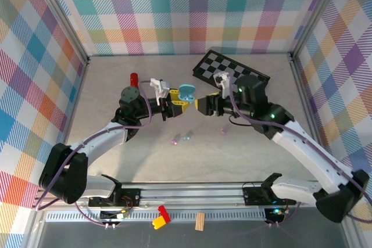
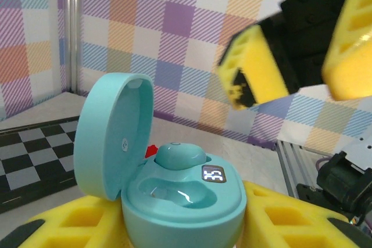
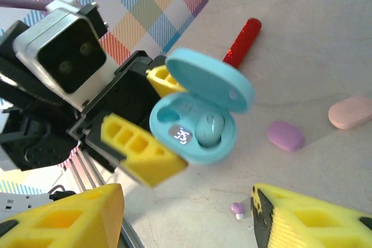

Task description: Insert the wireless bluetooth earbuds into the charging case

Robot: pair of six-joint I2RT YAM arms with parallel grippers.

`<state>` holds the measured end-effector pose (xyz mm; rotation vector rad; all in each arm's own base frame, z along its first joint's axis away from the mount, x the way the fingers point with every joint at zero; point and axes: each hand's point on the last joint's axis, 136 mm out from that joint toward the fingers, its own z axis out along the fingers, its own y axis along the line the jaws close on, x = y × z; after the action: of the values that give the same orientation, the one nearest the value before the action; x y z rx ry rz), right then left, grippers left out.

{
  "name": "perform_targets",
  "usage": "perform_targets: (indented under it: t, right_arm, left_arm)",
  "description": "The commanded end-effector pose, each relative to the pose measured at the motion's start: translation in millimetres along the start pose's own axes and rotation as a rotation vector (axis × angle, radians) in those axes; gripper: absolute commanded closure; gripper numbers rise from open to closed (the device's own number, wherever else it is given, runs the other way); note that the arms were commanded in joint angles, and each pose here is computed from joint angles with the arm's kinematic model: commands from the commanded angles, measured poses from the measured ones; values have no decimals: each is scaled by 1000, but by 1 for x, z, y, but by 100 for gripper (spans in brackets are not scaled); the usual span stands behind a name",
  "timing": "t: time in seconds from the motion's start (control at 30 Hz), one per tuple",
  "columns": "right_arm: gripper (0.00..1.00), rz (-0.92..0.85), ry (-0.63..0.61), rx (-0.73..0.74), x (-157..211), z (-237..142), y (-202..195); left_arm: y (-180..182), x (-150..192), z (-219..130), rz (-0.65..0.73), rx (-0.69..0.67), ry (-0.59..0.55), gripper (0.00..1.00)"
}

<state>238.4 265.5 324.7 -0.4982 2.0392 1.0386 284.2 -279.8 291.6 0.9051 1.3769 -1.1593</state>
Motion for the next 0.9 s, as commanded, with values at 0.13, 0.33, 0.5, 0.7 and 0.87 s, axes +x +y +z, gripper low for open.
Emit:
perform_targets:
  t: [0.13, 0.33, 0.5, 0.7, 0.87]
  right_arm:
    - [39, 122, 28, 139, 40, 4, -41]
    - [38, 182, 170, 174, 82, 49, -71]
    - [38, 153, 296, 125, 108, 90, -82]
    - [36, 126, 473, -3, 145, 139, -87]
    - [33, 130, 581, -110, 166, 169, -88]
  left_arm:
    - [16, -26, -13, 60, -105, -119, 58]
    - [15, -42, -23, 76, -128, -180, 58]
    - [6, -48, -33, 84, -131, -191, 58]
    - [-6, -51, -42, 95, -136, -187, 58]
    - [-14, -57, -46, 102, -133, -187, 58]
